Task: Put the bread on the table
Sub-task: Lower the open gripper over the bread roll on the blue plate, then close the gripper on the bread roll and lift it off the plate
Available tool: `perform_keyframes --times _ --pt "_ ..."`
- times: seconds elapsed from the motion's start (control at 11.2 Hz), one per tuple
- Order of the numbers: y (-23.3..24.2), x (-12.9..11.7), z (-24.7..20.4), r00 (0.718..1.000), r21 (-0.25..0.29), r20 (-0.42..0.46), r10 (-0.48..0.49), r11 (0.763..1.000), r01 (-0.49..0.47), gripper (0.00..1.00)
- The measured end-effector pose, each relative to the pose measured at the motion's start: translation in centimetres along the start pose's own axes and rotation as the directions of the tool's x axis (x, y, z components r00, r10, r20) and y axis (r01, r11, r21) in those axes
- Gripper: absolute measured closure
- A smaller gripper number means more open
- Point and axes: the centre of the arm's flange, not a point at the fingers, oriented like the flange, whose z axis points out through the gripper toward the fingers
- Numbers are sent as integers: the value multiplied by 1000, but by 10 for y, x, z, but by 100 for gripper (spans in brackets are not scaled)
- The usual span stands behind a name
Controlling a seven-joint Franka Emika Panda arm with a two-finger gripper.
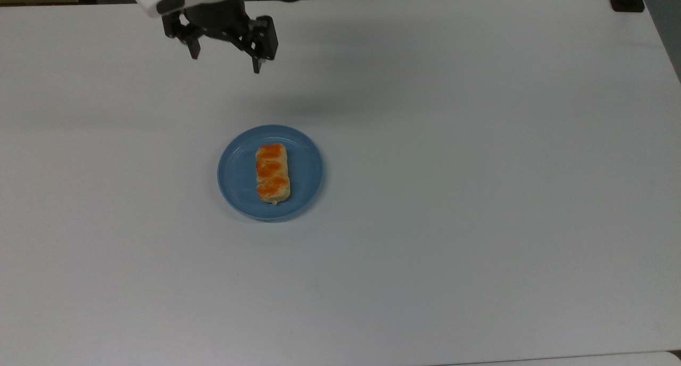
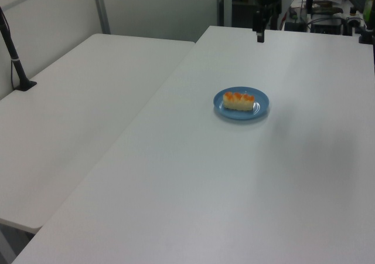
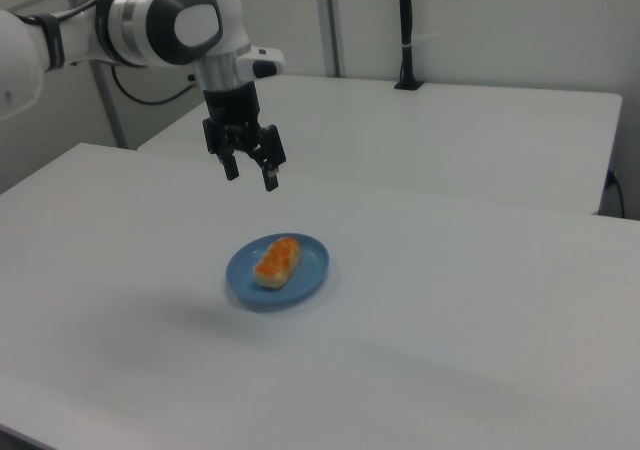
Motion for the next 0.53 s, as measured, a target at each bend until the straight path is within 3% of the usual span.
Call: perform_keyframes --times 0.53 --pt "-70 55 139 996 -35 -3 -88 996 88 0"
